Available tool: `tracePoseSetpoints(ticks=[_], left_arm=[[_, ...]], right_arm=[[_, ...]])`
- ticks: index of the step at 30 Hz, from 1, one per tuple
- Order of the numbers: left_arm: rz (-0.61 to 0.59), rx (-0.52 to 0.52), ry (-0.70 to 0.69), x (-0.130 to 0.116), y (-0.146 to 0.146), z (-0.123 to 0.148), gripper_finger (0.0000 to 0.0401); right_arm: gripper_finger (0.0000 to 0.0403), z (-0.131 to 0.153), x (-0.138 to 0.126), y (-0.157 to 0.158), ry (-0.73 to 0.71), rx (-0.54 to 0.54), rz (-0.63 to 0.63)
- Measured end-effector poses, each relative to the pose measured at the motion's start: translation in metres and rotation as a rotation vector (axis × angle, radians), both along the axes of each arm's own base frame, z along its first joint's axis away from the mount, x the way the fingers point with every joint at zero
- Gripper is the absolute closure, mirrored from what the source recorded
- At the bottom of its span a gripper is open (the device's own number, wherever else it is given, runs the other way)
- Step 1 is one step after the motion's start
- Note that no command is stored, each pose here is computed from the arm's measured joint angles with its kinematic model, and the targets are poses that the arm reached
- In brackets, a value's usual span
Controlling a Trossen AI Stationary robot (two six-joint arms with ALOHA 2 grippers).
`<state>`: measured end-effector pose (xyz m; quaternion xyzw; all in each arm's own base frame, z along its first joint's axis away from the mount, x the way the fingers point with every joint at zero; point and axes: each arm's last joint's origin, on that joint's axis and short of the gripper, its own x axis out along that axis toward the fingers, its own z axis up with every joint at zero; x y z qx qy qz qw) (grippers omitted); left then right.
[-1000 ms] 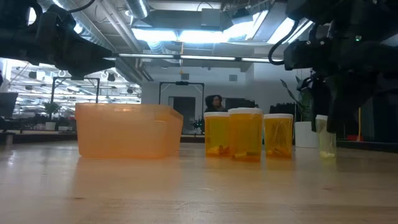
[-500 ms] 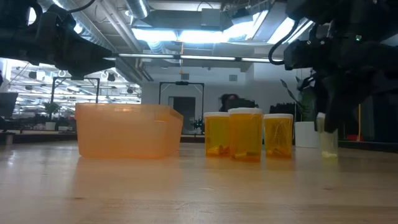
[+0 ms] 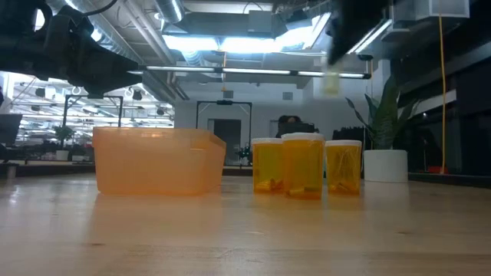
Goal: Pick and place medicine bottles into bin by pill shape (circle, oval)
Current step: Put the small yellow medicine bottle into the blue bin
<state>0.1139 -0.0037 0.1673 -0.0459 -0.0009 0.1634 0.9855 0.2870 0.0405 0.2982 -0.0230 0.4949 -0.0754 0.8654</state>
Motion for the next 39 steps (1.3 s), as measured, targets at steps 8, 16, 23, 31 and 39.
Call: tracePoseSetpoints(ticks=[8, 16, 23, 31, 39], left_arm=[[0.000, 0.000, 0.000, 0.000, 0.000, 0.000, 0.0138], [0.001, 0.003, 0.001, 0.000, 0.000, 0.000, 0.0138], [0.001, 0.006, 0.002, 0.000, 0.000, 0.000, 0.0138], [0.000, 0.024, 0.008, 0.000, 0.000, 0.000, 0.0138], [0.000, 0.022, 0.007, 0.000, 0.000, 0.000, 0.0138]], right_arm=[[0.0294, -0.014, 0.050, -0.048, -0.014, -0.041, 0.057], [0.0293, -0.052, 0.079, -0.104, 0.063, 0.002, 0.051], [0.0295, -0.073, 0.081, -0.138, 0.101, 0.070, -0.011], [0.0293, -0.101, 0.091, -0.141, 0.149, 0.090, -0.006], [0.0292, -0.107, 0.097, -0.142, 0.128, 0.086, -0.007]])
